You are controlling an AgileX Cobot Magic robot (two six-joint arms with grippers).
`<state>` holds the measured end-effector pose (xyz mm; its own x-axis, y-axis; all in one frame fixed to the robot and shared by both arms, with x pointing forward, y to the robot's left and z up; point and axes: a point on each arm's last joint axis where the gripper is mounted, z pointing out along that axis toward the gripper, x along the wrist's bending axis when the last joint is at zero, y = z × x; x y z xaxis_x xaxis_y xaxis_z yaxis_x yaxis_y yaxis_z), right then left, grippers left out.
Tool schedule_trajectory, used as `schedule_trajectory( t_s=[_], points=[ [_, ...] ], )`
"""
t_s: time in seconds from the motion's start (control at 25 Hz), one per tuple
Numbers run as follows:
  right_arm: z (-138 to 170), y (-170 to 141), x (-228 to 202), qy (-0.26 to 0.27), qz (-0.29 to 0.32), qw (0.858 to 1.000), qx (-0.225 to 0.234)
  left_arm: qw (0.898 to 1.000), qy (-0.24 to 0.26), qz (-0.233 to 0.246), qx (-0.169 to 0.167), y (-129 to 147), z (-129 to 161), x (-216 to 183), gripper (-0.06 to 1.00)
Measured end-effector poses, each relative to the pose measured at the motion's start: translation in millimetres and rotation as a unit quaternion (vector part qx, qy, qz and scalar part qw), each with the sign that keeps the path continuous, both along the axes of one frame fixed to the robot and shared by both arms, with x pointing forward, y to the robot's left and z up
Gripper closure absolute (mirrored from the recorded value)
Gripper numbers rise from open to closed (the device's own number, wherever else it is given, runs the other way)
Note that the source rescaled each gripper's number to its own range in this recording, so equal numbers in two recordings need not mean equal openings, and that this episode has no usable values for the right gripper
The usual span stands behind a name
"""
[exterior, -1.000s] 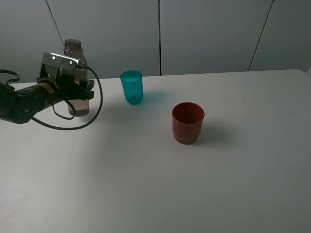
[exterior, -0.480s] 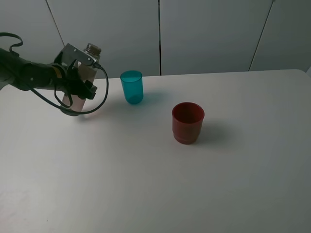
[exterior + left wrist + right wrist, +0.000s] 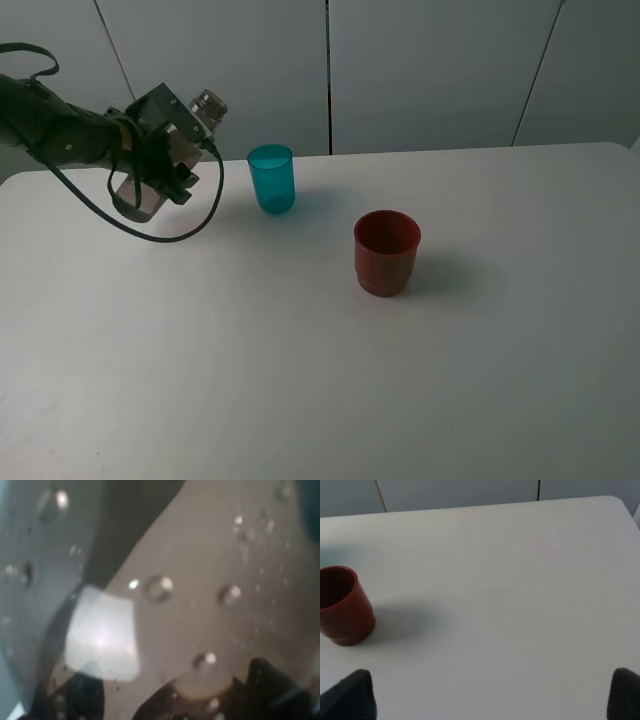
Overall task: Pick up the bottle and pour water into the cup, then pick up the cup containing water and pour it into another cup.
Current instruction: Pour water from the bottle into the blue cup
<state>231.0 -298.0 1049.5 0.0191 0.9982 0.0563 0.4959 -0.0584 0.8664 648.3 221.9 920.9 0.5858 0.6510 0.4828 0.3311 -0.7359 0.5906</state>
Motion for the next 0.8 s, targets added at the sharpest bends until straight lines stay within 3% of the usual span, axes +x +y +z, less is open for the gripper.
schedule_trajectory(
  t_s=[0.24,0.6,0.8],
  points=[
    [0.0,0.0,0.0,0.0,0.0,1.0,0.0,0.999,-0.012,-0.031,0.023,-4.5,-2.4,7.7,0.94],
    [0.0,0.0,0.0,0.0,0.0,1.0,0.0,0.999,-0.035,-0.035,0.021,-22.0,8.9,28.3,0.94],
    [0.0,0.0,0.0,0.0,0.0,1.0,0.0,0.995,-0.044,-0.066,0.055,-22.7,9.3,29.5,0.94]
  ],
)
